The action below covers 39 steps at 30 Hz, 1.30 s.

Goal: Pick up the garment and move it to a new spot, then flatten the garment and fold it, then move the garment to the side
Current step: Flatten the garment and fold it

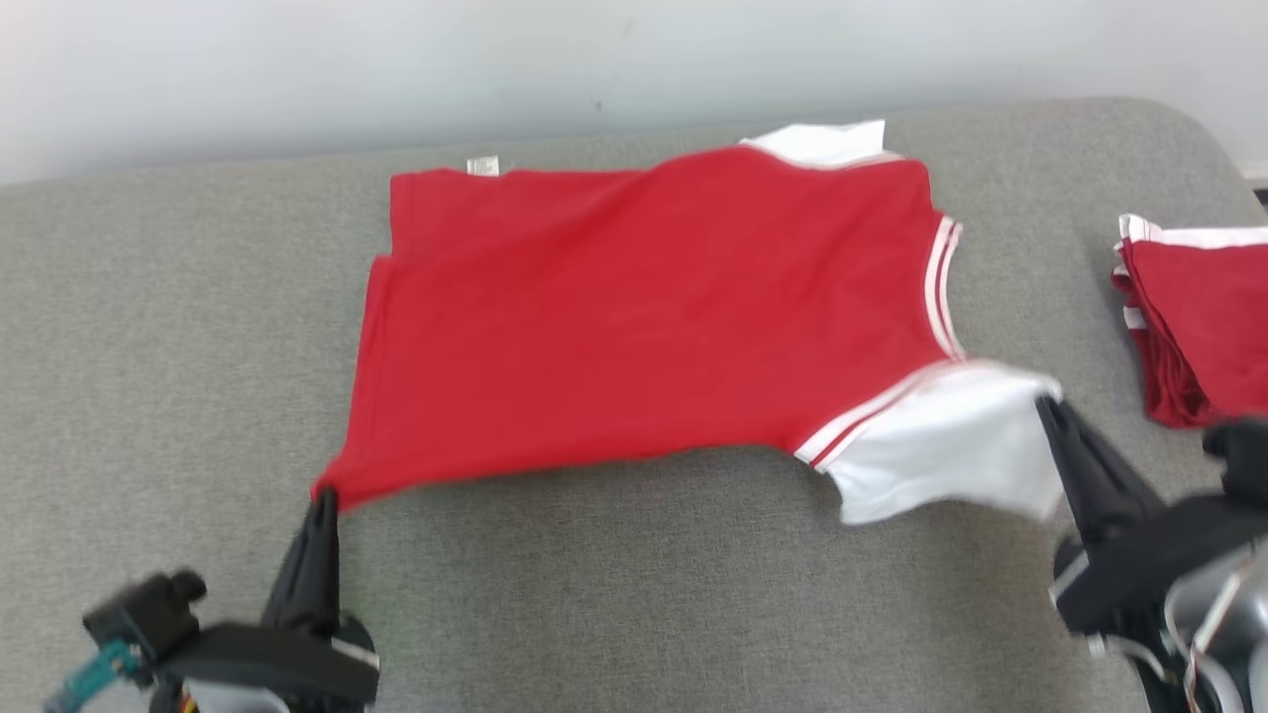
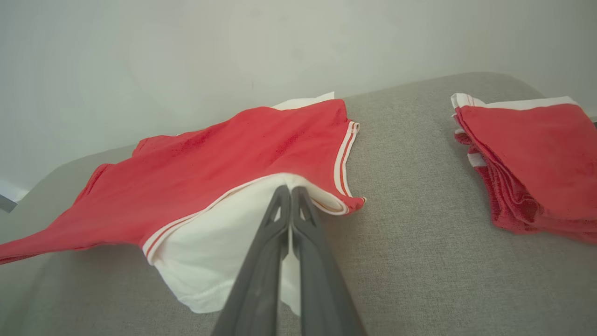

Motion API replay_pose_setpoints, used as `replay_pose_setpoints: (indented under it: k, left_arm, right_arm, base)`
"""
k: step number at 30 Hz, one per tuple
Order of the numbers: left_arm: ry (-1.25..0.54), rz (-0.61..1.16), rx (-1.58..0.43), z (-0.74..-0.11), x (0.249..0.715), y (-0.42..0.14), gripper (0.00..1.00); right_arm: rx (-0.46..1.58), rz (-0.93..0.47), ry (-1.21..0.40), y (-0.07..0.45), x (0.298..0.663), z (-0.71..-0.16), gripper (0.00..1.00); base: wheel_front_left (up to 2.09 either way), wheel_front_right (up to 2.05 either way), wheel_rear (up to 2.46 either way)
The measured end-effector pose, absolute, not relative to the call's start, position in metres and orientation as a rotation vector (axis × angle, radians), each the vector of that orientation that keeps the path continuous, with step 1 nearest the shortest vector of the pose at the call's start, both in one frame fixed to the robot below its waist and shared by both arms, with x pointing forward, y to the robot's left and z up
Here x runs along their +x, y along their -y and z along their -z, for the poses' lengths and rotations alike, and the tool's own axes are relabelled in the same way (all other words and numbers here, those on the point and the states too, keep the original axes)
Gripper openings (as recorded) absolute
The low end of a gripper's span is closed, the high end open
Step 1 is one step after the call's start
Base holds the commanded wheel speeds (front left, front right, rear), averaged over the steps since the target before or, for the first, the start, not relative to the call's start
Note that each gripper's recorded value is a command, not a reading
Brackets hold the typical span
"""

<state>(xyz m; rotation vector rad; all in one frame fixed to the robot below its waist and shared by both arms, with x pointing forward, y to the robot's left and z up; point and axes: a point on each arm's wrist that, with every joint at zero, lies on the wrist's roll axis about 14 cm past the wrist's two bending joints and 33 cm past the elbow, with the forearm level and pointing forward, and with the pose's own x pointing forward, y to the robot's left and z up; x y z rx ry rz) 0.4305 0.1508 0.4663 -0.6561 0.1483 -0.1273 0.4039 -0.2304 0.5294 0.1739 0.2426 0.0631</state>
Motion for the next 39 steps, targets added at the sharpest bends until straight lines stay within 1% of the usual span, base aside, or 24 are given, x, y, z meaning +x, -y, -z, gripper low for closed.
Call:
replay_pose_setpoints:
  k: [8,13,19,24,27,29,34,39]
  left_arm:
    - [-0.268,0.087,-0.695,-0.443,0.39,-0.154,0.0]
    - [-0.34,0.067,-0.683,-0.428,0.37,-0.155,0.0]
    - [-0.434,0.067,-0.664,-0.414,0.348,-0.155,0.0]
    - [-0.493,0.056,-0.65,-0.405,0.334,-0.162,0.0]
    - [-0.491,0.041,-0.638,-0.407,0.33,-0.168,0.0]
    - [-0.453,0.053,-0.649,-0.416,0.334,-0.166,0.0]
    - [-0.341,0.038,-0.678,-0.436,0.354,-0.165,0.0]
    - [-0.292,0.054,-0.679,-0.446,0.371,-0.155,0.0]
  right_arm:
    - [0.219,-0.046,-0.469,0.227,0.352,-0.487,0.0]
    - [0.243,-0.032,-0.604,0.226,0.32,-0.463,0.0]
    - [0.262,0.006,-0.712,0.233,0.29,-0.447,0.0]
    - [0.302,-0.01,-0.78,0.226,0.272,-0.439,0.0]
    - [0.315,-0.024,-0.763,0.223,0.271,-0.446,0.0]
    - [0.317,-0.026,-0.711,0.224,0.278,-0.456,0.0]
    - [0.356,-0.046,-0.516,0.221,0.316,-0.487,0.0]
    - [0.373,-0.075,-0.449,0.212,0.339,-0.492,0.0]
  base:
    - [0.0,0.0,0.0]
    - [0.0,0.0,0.0]
    - [0.0,0.0,0.0]
    - [0.0,0.0,0.0]
    - [0.0,0.0,0.0]
    - [0.0,0.0,0.0]
    - [0.0,0.0,0.0]
    - [0.0,0.0,0.0]
